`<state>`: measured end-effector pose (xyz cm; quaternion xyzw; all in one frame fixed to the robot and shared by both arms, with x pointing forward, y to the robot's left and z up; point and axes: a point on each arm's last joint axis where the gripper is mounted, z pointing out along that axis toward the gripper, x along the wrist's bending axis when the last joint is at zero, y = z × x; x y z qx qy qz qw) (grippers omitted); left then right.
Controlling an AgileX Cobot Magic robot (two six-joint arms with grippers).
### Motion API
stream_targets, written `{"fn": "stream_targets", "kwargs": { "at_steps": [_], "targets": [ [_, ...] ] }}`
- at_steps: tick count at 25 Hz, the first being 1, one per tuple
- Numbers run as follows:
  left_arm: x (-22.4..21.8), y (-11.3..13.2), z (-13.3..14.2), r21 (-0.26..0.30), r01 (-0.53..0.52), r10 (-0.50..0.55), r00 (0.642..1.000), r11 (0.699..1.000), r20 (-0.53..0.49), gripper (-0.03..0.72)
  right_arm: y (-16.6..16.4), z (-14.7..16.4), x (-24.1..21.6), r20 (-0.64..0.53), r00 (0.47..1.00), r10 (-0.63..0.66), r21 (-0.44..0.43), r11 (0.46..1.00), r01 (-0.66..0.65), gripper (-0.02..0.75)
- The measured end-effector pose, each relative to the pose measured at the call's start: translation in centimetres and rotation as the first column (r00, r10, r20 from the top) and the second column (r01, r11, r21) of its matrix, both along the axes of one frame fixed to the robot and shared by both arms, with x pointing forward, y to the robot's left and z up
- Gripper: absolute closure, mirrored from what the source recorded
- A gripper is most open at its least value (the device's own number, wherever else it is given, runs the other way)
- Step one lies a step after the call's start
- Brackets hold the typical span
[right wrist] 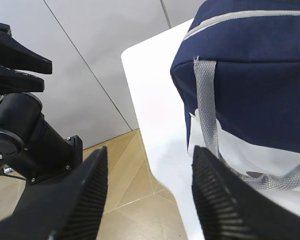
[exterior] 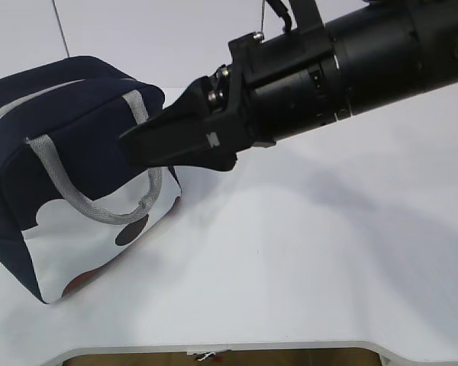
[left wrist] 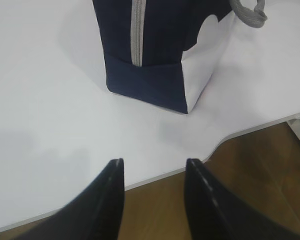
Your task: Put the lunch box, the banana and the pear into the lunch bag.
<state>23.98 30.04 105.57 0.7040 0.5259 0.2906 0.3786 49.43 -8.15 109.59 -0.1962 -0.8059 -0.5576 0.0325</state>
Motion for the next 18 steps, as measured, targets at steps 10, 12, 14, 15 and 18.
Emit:
{"fn": "stream_targets", "kwargs": {
  "at_steps": [10, 12, 14, 15, 18],
  "targets": [
    [-0.06, 0.03, -0.08, 0.001, -0.015, 0.015, 1.0, 1.0, 0.008, 0.421, 0.0, 0.0, 0.0, 0.0, 1.0, 0.0, 0.0, 1.0, 0.0, 0.3],
    [-0.08, 0.1, -0.08, 0.007, -0.054, 0.054, 0.998, 0.999, 0.012, 0.421, 0.0, 0.0, -0.01, -0.001, 1.0, 0.0, 0.0, 1.0, 0.0, 0.3],
    [-0.08, 0.1, -0.07, 0.006, -0.11, 0.11, 0.994, 0.994, 0.014, 0.421, 0.0, 0.0, -0.01, -0.001, 1.0, 0.0, 0.0, 1.0, 0.0, 0.3],
    [-0.09, 0.1, -0.07, 0.006, -0.14, 0.14, 0.99, 0.99, 0.014, 0.421, 0.0, 0.0, -0.01, -0.001, 1.0, 0.0, 0.0, 1.0, 0.0, 0.3],
    [-0.13, 0.1, -0.06, 0.005, -0.229, 0.229, 0.973, 0.973, 0.016, 0.421, 0.0, 0.0, -0.01, -0.001, 1.0, 0.0, 0.0, 1.0, 0.0, 0.3]
  ]
}}
